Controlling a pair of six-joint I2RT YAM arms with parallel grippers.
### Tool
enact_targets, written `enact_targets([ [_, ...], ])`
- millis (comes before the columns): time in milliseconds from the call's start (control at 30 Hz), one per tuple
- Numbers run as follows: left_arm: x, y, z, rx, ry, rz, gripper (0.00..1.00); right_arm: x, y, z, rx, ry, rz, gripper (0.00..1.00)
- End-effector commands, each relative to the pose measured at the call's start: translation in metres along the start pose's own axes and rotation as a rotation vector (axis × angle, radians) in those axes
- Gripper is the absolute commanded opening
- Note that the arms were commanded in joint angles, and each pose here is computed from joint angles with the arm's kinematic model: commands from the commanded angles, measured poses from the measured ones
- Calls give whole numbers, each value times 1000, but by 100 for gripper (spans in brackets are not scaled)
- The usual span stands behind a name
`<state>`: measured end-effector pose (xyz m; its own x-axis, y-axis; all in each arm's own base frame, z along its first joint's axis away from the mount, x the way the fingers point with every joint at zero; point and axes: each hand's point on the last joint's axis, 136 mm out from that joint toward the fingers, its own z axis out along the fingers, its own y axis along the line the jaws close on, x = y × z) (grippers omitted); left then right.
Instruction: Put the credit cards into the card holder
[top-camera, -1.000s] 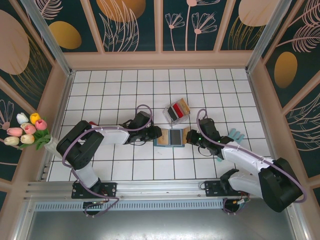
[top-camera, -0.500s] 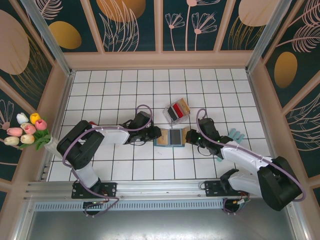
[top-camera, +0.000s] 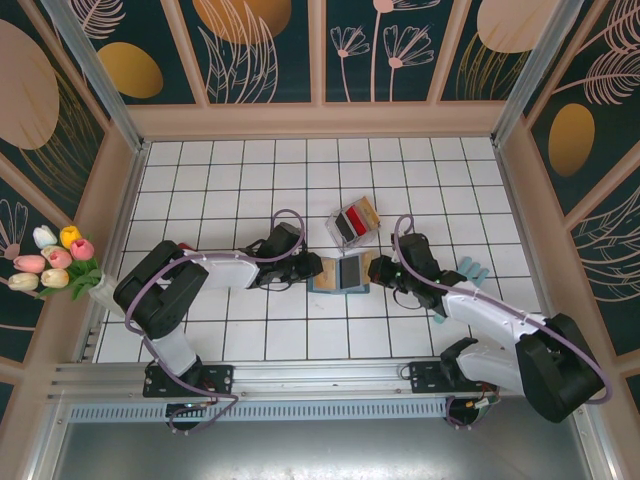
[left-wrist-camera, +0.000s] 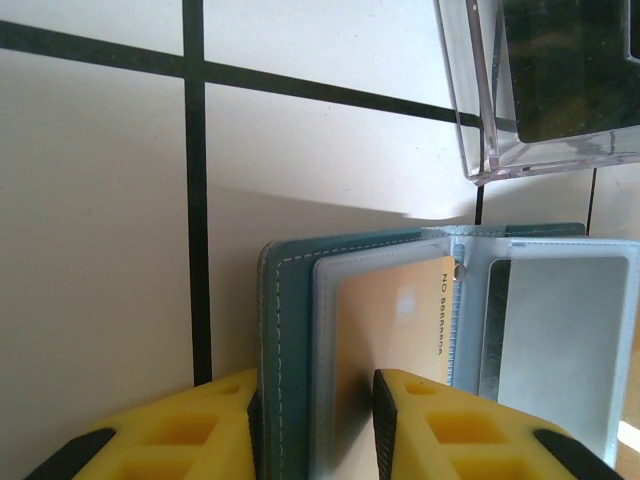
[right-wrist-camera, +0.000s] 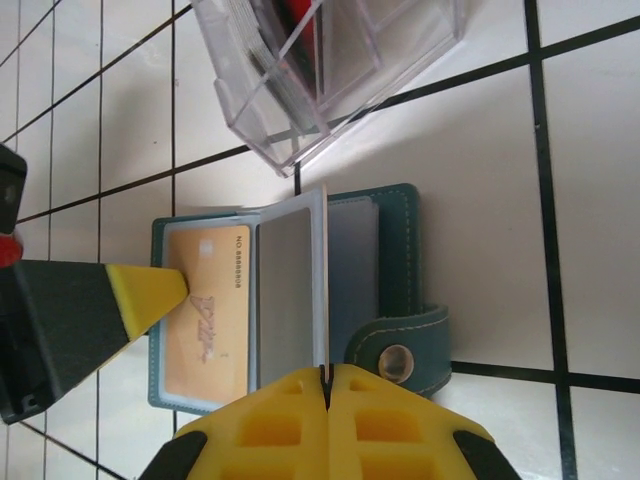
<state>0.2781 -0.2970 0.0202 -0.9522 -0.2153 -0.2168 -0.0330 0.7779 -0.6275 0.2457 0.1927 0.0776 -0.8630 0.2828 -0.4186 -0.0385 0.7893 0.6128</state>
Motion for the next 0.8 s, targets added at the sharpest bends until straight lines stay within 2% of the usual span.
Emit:
enact_targets([
  [0, 6, 5, 7, -21, 26, 7, 35, -14, 39, -9, -153, -15, 6, 0],
  [233, 1, 0, 0, -6, -6, 10, 35, -11, 66, 1, -198, 16, -21, 0],
  [500, 1, 2, -3, -15, -14, 14, 33, -15, 49, 10, -61, 1, -24, 0],
  [600, 1, 3, -3, -17, -16, 13, 32, -13, 54, 9, -90, 4, -10, 0],
  [767, 1, 8, -3, -38, -22, 11, 31, -28, 29, -3, 95, -75, -29, 0],
])
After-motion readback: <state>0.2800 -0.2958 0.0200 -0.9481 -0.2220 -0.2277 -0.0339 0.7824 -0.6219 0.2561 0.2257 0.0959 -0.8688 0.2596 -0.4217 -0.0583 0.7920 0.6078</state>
